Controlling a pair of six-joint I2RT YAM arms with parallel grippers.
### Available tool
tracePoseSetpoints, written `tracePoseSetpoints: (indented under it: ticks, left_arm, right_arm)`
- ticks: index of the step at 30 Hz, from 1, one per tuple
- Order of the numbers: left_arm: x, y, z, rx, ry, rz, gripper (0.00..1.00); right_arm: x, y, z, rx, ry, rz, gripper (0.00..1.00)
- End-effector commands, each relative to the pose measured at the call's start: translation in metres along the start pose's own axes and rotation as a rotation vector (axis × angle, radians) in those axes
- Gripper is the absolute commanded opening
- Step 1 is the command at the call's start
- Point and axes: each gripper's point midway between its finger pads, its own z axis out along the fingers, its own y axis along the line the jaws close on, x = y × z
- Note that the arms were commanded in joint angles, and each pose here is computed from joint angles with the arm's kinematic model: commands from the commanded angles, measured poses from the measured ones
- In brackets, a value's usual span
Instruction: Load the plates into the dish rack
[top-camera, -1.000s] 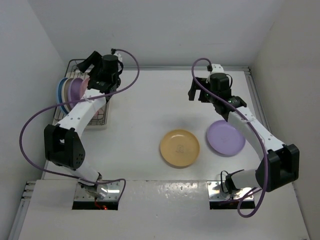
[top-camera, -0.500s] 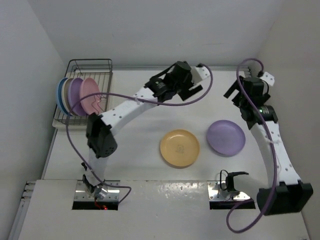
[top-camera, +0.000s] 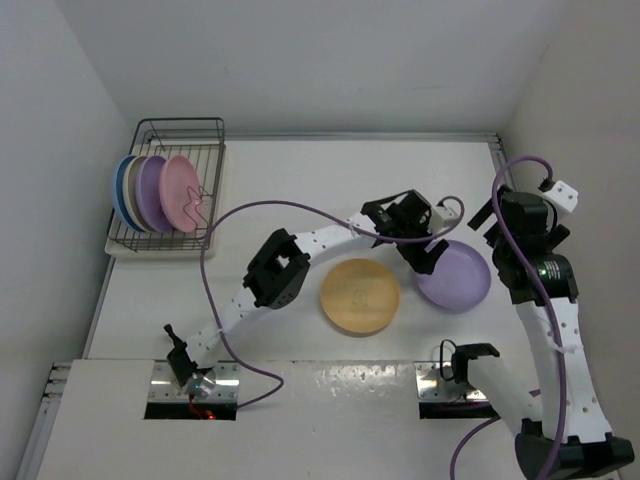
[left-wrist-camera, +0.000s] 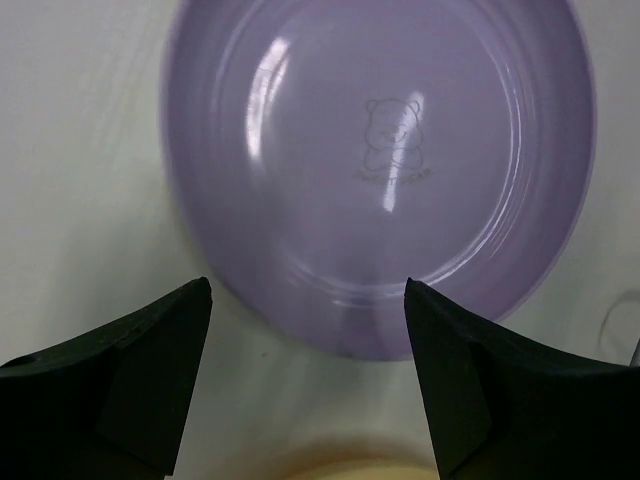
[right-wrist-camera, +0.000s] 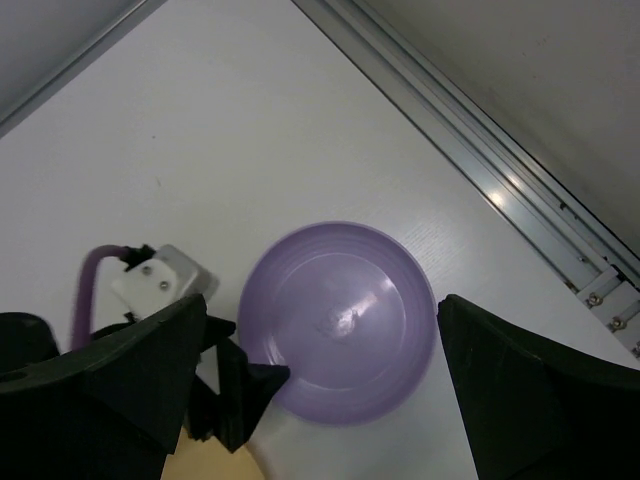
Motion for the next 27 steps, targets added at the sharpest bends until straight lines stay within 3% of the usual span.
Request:
tracePoseSetpoints:
  ticks: [1,4,7,8,11,14,15,16,21,22,23,24,27]
  left_arm:
    - [-0.016,-0.01,0.011,-0.022,-0.057,-0.037,0.82]
    - [0.002,-0.011,0.026,-0.013,-0.023,-0.053,0.82]
    - [0.013,-0.025,0.033,0.02,0.003,-0.047,0.71]
    - [0.018,-0.023,0.037,0.019,0.013,-0.05,0.6]
    - [0.023,-0.02,0.04,-0.023,0.021,-0.047,0.45]
    - [0.022,-0.012,0.038,-0.069,0.018,-0.037,0.19]
    - [0.017,-0.011,0.034,-0.082,0.008,-0.035,0.05]
    - [0.012,-0.01,0.031,-0.093,-0.002,-0.032,0.0]
    - [-0.047,0.02,-0.013,-0.16,-0.137,-0.027,0.0]
    - [-0.078,0.031,-0.04,-0.191,-0.207,-0.017,0.0]
    - [-0.078,0.042,-0.044,-0.204,-0.212,-0.027,0.0]
    - [-0.108,0.047,-0.074,-0.242,-0.283,-0.012,0.0]
    - [-0.143,0.081,-0.135,-0.335,-0.377,-0.025,0.0]
  right_arm:
    - [0.0,-0.014,-0.006,0.034,-0.008,-0.044,0.99]
    - [0.003,-0.019,-0.011,0.023,-0.001,-0.093,0.99]
    - [0.004,-0.027,-0.016,0.031,-0.016,-0.117,0.99]
    - [0.002,-0.03,-0.017,0.039,-0.026,-0.116,0.99]
    - [0.003,-0.032,-0.018,0.031,-0.04,-0.132,0.99]
    - [0.005,-0.028,-0.017,0.007,-0.039,-0.144,0.99]
    - [0.006,-0.028,-0.016,0.005,-0.037,-0.146,0.99]
    - [0.008,-0.025,-0.015,-0.006,-0.031,-0.145,0.99]
    - [0.012,-0.015,-0.012,-0.045,-0.002,-0.134,0.99]
    - [0.009,-0.007,-0.012,-0.076,-0.006,-0.131,0.99]
    - [0.008,-0.005,-0.011,-0.083,-0.01,-0.128,0.99]
    - [0.005,0.001,-0.009,-0.097,-0.014,-0.123,0.99]
    - [0.001,0.016,-0.001,-0.132,-0.015,-0.112,0.99]
